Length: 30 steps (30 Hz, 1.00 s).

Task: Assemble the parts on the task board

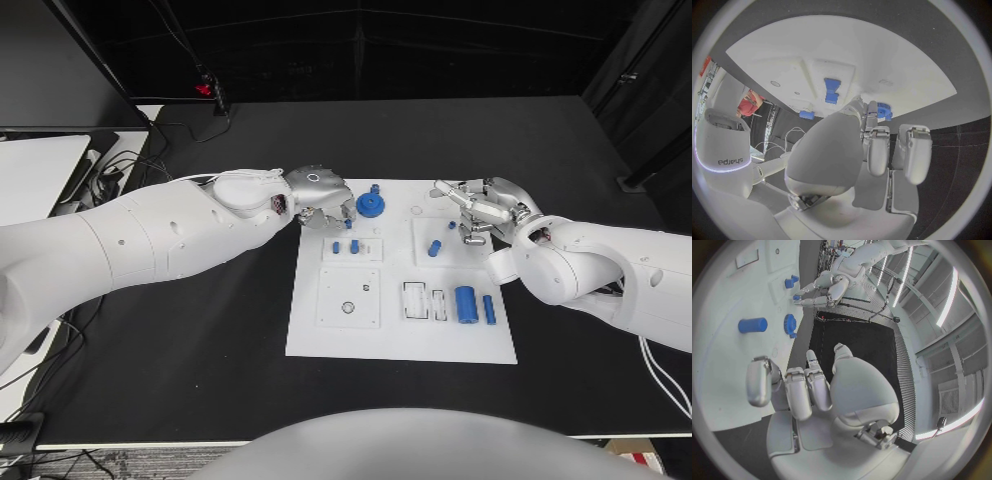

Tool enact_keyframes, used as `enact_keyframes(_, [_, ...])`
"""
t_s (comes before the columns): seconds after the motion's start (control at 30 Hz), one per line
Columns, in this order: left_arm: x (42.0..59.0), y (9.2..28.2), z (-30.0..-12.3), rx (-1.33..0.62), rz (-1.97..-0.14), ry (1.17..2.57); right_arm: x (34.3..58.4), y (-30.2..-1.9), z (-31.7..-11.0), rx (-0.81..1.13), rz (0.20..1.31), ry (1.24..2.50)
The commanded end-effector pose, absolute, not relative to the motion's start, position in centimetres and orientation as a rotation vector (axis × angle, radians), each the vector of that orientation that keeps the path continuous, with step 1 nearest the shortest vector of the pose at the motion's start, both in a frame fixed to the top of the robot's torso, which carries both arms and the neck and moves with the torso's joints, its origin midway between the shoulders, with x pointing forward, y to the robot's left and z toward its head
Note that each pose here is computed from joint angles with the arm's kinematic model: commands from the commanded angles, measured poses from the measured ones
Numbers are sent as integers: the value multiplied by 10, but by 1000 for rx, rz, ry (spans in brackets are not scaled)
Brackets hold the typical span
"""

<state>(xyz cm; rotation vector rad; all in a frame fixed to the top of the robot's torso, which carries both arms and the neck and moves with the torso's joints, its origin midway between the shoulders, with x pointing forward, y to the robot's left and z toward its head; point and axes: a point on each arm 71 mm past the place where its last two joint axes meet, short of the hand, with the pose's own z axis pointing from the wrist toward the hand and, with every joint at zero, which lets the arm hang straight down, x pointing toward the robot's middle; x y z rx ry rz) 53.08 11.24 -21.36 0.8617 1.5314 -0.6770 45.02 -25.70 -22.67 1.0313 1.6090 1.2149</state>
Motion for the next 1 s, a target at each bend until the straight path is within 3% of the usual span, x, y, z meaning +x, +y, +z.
enact_keyframes(0.03, [530,112,-216,871,-683,1558,450,-255,-226,1023,1230,1612])
enact_keyframes(1.0, [530,108,-222,899,-690,1616,449,-255,-226,1023,1231,1612])
